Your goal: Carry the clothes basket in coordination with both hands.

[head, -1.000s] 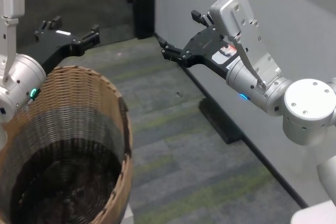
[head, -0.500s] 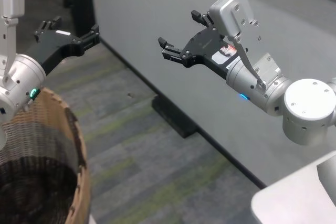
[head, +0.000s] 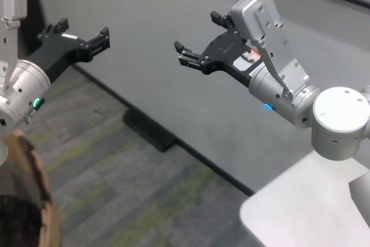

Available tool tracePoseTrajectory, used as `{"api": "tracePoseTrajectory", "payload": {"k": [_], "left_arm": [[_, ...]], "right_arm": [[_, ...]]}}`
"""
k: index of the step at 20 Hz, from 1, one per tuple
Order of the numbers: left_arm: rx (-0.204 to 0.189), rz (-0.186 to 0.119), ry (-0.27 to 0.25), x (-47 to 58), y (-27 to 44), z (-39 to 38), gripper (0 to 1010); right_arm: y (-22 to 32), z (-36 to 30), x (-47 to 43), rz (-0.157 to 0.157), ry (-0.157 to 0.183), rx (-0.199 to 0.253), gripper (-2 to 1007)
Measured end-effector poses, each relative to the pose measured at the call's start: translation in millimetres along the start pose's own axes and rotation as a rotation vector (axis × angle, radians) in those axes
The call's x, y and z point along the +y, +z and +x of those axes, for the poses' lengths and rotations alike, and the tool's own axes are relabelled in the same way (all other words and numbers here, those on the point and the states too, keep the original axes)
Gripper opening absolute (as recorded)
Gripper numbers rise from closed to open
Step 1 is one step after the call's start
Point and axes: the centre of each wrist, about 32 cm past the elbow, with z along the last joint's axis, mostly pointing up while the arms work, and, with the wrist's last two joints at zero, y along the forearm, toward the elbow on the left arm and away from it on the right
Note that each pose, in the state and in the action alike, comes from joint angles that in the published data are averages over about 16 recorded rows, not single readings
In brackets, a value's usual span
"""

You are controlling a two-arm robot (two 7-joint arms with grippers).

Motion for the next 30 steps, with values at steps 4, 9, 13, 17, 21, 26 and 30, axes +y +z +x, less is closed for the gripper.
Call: {"api": "tracePoseTrajectory", "payload": {"k": [4,9,13,17,21,26,30], "left_arm": [[0.0,0.0,0.0,0.0,0.0,0.0,1000],[0.0,0.0,0.0,0.0,0.0,0.0,1000],[0.0,0.0,0.0,0.0,0.0,0.0,1000],[0.001,0.001,-0.004,0.0,0.0,0.0,1000],[0.005,0.008,-0.028,0.5,1.1,-0.2,1000],[0.017,0.036,-0.069,2.9,6.2,-0.6,1000],[0.031,0.067,-0.114,6.6,12.3,-0.8,1000]], "right_arm": [[0.0,0.0,0.0,0.0,0.0,0.0,1005],[0.0,0.0,0.0,0.0,0.0,0.0,1005],[0.0,0.0,0.0,0.0,0.0,0.0,1005],[0.0,0.0,0.0,0.0,0.0,0.0,1005],[0.0,0.0,0.0,0.0,0.0,0.0,1005],[0.0,0.0,0.0,0.0,0.0,0.0,1005],[0.0,0.0,0.0,0.0,0.0,0.0,1005]]}}
